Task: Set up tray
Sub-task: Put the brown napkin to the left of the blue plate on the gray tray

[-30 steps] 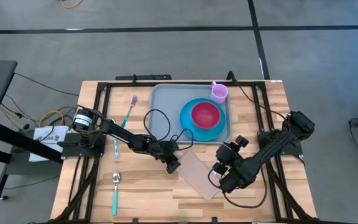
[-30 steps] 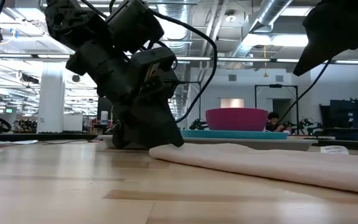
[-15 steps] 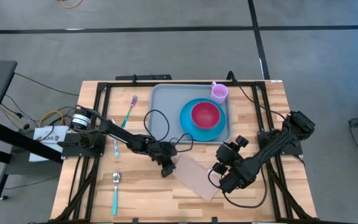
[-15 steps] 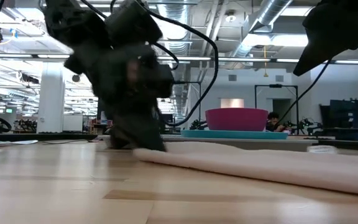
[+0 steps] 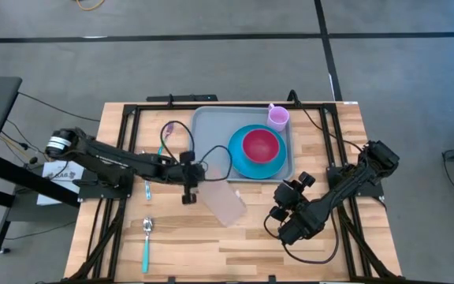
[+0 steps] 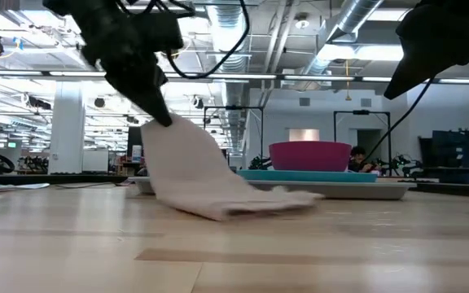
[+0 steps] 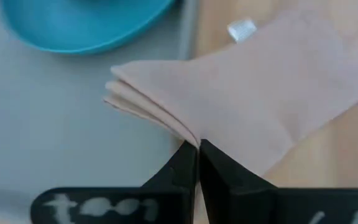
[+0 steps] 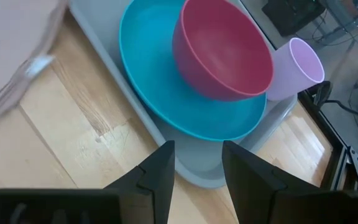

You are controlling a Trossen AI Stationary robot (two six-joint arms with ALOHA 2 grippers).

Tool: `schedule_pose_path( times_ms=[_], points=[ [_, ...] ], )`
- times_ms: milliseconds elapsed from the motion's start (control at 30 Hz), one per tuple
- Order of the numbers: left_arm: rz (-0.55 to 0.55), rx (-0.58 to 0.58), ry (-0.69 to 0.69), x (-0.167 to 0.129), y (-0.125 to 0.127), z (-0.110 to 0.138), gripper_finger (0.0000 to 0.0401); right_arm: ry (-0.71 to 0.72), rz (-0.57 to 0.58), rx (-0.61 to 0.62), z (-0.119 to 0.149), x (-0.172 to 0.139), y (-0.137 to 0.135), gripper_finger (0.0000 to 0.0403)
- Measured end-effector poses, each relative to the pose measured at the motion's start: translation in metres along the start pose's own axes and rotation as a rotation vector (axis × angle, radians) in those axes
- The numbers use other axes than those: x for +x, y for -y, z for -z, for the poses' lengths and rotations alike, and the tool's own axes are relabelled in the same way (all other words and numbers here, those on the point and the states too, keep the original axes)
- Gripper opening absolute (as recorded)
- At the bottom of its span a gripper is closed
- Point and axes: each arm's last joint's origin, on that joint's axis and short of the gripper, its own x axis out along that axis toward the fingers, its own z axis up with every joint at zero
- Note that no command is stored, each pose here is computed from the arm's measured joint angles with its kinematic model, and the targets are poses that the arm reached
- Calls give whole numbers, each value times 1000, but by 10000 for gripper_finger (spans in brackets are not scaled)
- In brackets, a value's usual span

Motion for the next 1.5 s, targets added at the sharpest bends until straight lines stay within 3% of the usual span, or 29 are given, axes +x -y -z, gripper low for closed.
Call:
schedule_pose_path(
  times_ms=[200,267,533,767,933,1067,1267,1500],
  points=[
    [-258,250,-55,9,-31,0,0,0,-1,3,0,0,0,129],
    [-332,279,-82,12,-44,-1,0,1,-2,5,0,0,0,129],
    [-415,236,-77,16,-88,-4,0,3,-2,-12,0,0,0,129],
    [-411,207,-54,17,-122,-3,0,4,-4,-10,0,0,-1,129],
    [-457,135,-59,27,-148,2,0,4,-4,-10,0,0,-1,129],
    [-434,98,-56,45,-165,8,1,4,-5,-9,-1,0,-1,129],
    [-567,54,-72,64,-181,13,13,2,-6,-10,-2,1,-1,129],
    [-566,89,-68,67,-182,13,54,3,-11,-28,-2,2,-1,129]
  ],
)
